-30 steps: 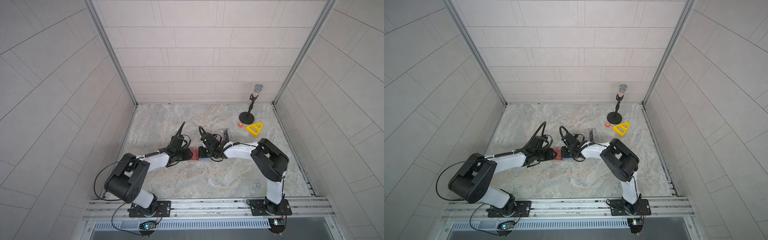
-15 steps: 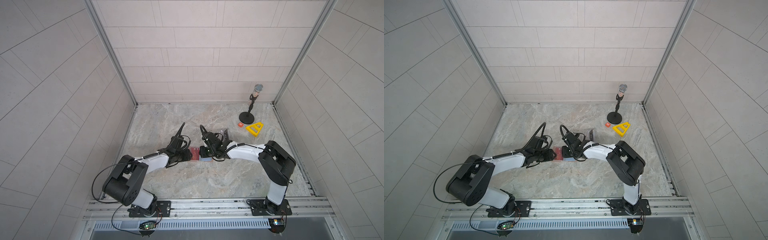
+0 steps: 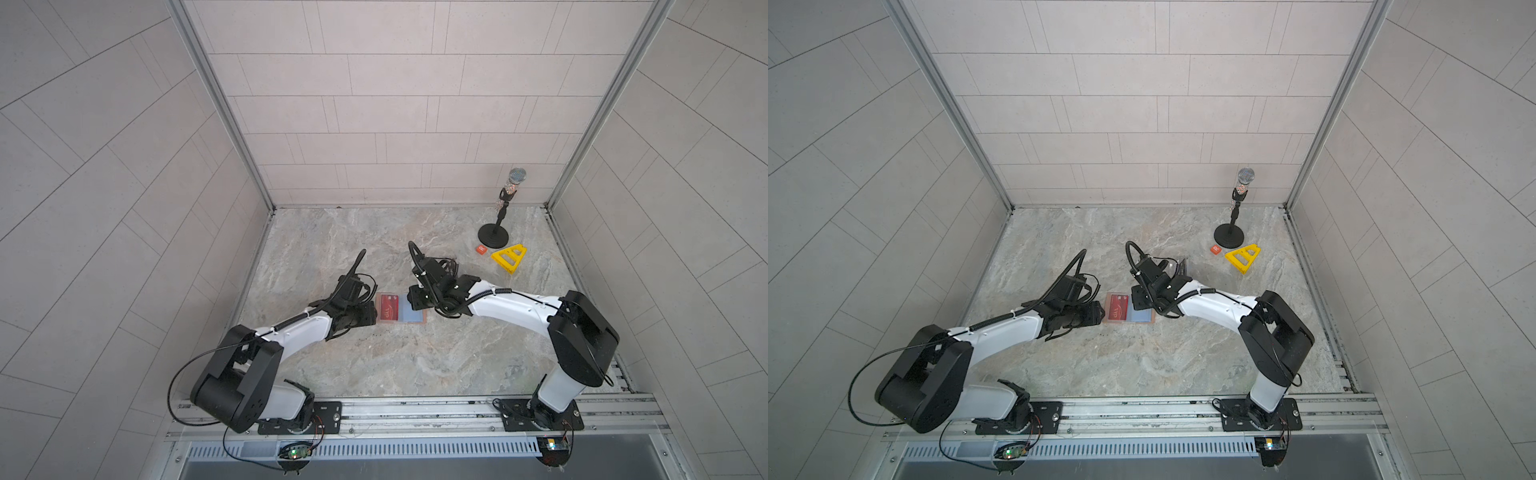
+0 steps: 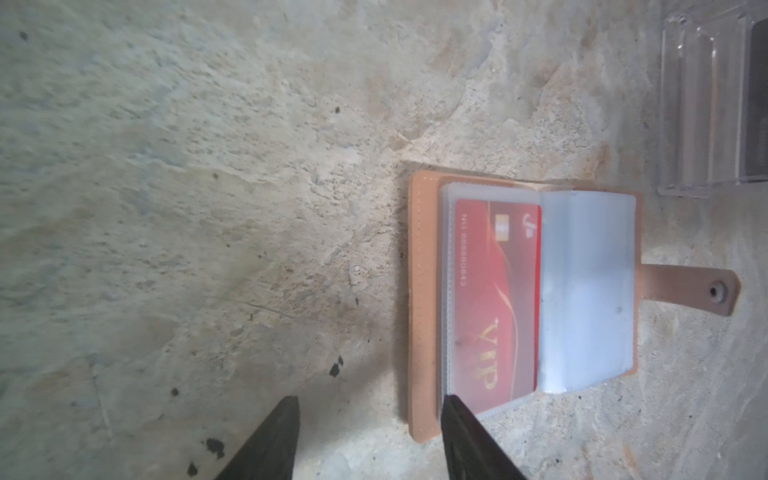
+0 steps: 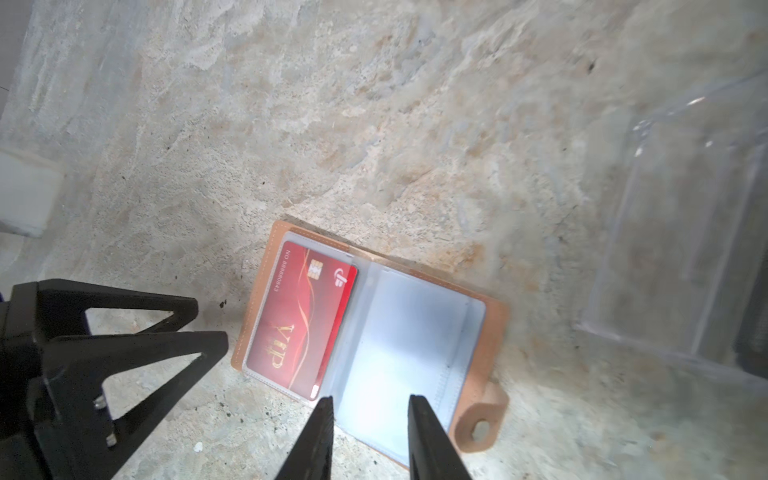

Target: Put the credit cards into the card holder

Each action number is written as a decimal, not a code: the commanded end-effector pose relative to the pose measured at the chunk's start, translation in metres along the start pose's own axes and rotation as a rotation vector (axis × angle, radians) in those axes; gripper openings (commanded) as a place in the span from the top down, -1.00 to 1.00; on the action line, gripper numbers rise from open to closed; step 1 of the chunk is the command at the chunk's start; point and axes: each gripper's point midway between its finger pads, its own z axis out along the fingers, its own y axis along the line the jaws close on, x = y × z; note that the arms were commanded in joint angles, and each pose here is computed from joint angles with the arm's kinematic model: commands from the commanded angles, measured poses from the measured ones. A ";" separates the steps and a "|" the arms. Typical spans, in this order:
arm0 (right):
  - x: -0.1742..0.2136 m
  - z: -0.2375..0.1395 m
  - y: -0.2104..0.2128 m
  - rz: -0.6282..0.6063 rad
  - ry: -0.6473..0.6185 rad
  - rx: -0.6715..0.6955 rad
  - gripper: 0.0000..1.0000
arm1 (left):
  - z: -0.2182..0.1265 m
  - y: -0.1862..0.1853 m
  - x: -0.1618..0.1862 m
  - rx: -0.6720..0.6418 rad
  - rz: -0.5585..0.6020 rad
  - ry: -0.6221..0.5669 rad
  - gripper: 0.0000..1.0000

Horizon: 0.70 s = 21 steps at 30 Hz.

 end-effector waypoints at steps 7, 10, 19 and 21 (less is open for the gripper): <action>0.006 -0.009 -0.038 -0.013 0.024 0.101 -0.01 | 0.003 0.000 0.007 0.020 0.018 0.013 -0.28; 0.010 -0.003 -0.035 -0.025 0.050 0.086 -0.09 | 0.006 -0.008 0.008 0.065 0.020 0.023 -0.29; 0.017 0.017 -0.046 -0.042 0.110 0.153 -0.01 | 0.018 -0.020 0.012 0.136 0.012 0.063 -0.30; 0.017 0.021 -0.047 -0.042 0.115 0.160 0.01 | 0.021 -0.021 0.013 0.143 0.010 0.073 -0.29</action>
